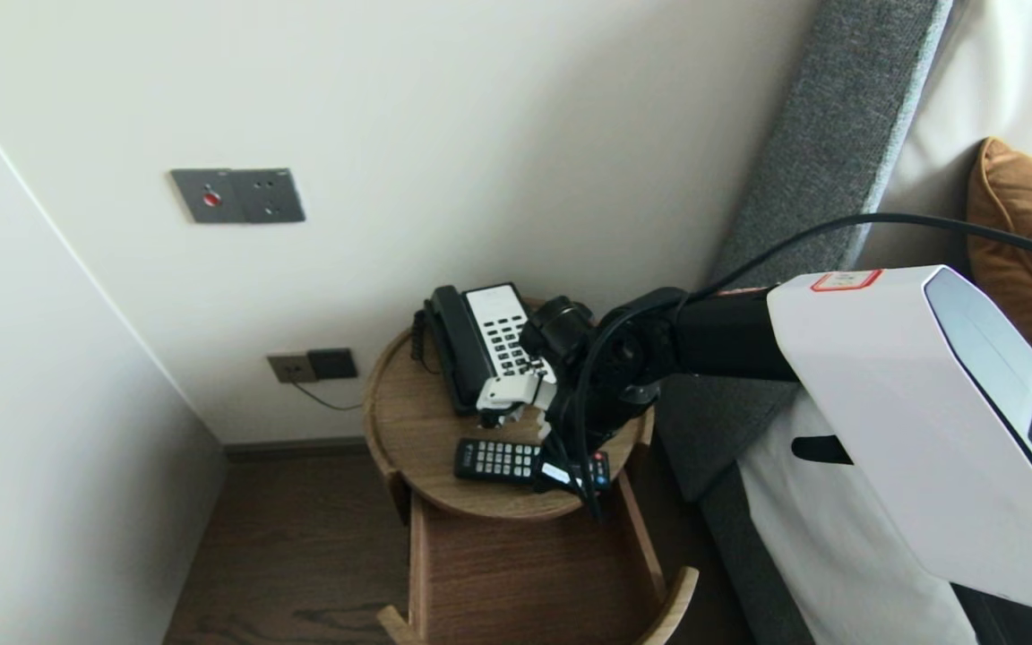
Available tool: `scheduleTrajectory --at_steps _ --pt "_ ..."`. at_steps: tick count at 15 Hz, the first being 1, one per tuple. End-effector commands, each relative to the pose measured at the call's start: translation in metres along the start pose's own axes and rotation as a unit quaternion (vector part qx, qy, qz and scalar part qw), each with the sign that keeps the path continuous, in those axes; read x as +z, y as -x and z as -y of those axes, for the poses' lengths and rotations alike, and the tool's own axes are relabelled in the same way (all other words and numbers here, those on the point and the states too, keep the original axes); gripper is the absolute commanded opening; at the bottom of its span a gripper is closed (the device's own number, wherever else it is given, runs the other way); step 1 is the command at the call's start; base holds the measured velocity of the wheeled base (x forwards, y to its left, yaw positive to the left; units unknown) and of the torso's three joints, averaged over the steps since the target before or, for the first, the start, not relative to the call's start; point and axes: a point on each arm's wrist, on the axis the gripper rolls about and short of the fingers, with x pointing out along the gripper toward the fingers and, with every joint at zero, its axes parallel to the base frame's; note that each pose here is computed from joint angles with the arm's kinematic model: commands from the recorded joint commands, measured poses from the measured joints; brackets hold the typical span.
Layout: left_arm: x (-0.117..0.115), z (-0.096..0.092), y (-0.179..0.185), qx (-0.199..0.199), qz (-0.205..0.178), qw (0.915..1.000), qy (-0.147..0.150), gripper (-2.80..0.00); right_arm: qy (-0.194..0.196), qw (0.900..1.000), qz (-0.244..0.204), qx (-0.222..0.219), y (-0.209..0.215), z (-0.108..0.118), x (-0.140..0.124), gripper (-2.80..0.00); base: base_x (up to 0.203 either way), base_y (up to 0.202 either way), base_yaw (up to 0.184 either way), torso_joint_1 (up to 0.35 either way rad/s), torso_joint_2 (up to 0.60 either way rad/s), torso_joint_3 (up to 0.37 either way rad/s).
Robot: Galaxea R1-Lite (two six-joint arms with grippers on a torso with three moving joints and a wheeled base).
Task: Put the remote controls on the table in the drawer one by one
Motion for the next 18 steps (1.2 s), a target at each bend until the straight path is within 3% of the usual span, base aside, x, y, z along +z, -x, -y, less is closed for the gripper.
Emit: scheduleTrajectory --at_steps 1,13,18 --pt "0.0 0.0 0.0 0.0 0.002 1.0 0.0 -2.8 0.002 1.0 -0.001 0.002 0.001 -0.001 0.0 -2.8 0.0 0.0 0.0 0.0 0.0 0.0" --pt "-0.001 0.0 0.0 0.0 0.001 1.0 0.0 -2.8 0.003 1.0 0.007 -0.001 0.024 -0.006 0.003 -2.8 0.0 0.0 0.0 0.0 0.0 0.0" --pt "0.0 0.0 0.0 0.0 0.002 1.0 0.0 -2.8 0.002 1.0 -0.027 -0.004 0.015 -0.009 -0.005 -2.8 0.0 0.0 0.0 0.0 0.0 0.0"
